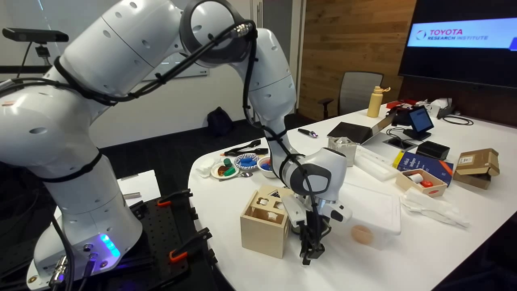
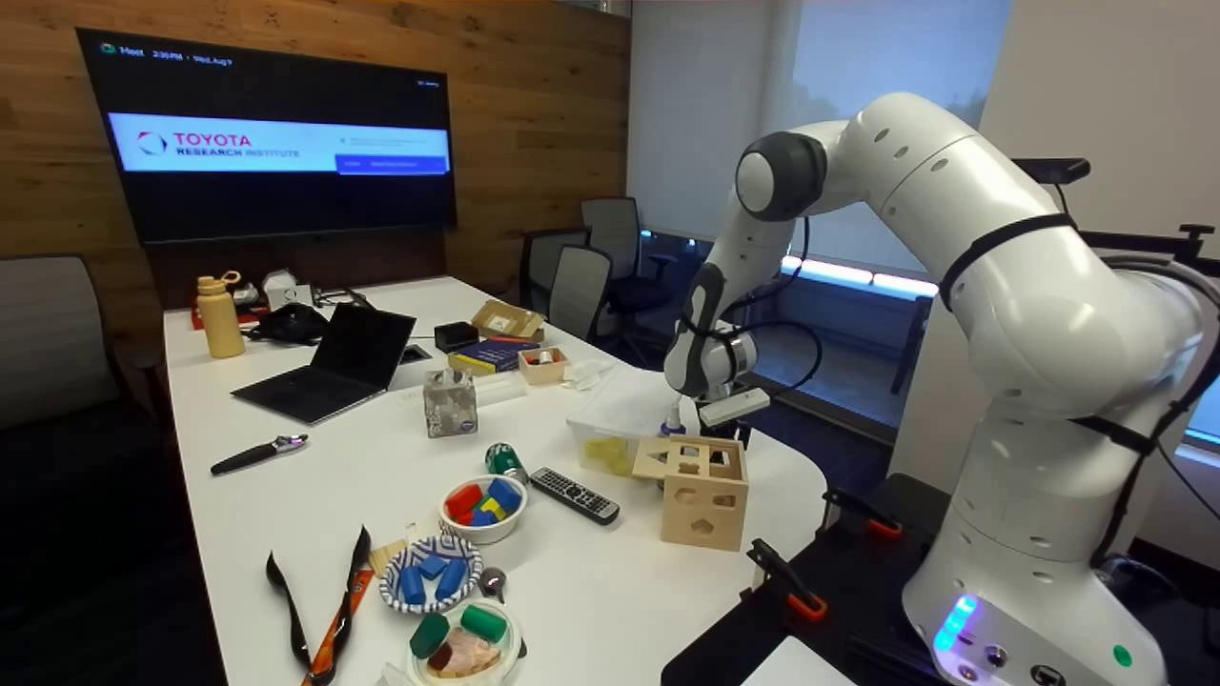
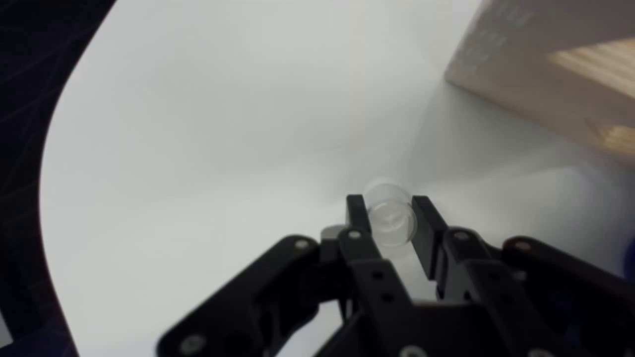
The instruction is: Put the clear cap in the toy box
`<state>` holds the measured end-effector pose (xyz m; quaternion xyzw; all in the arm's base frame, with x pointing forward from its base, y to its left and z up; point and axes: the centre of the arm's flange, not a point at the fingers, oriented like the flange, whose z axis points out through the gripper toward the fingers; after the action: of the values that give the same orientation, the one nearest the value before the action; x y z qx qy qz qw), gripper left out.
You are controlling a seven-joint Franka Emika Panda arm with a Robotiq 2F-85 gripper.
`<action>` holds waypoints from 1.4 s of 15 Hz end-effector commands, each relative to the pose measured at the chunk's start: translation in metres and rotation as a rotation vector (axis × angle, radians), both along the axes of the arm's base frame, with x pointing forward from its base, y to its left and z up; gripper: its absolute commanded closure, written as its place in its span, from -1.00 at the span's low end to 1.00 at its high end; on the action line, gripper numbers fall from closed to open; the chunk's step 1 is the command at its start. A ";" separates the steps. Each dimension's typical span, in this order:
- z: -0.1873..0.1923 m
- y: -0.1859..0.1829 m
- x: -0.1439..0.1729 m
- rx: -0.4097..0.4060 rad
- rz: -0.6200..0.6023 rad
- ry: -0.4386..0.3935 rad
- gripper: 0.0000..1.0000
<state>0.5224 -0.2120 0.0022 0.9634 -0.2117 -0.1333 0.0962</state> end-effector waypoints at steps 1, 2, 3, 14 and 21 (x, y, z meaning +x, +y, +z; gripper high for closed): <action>0.057 -0.012 0.002 -0.056 -0.078 0.056 0.86; 0.073 -0.019 0.004 -0.070 -0.089 0.071 0.86; 0.091 -0.025 0.006 -0.073 -0.089 0.080 0.86; 0.229 0.051 0.061 0.043 0.048 -0.040 0.86; 0.221 0.093 0.067 0.081 0.133 -0.040 0.86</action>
<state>0.5967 -0.1314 0.2227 0.9782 -0.1650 -0.1084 0.0648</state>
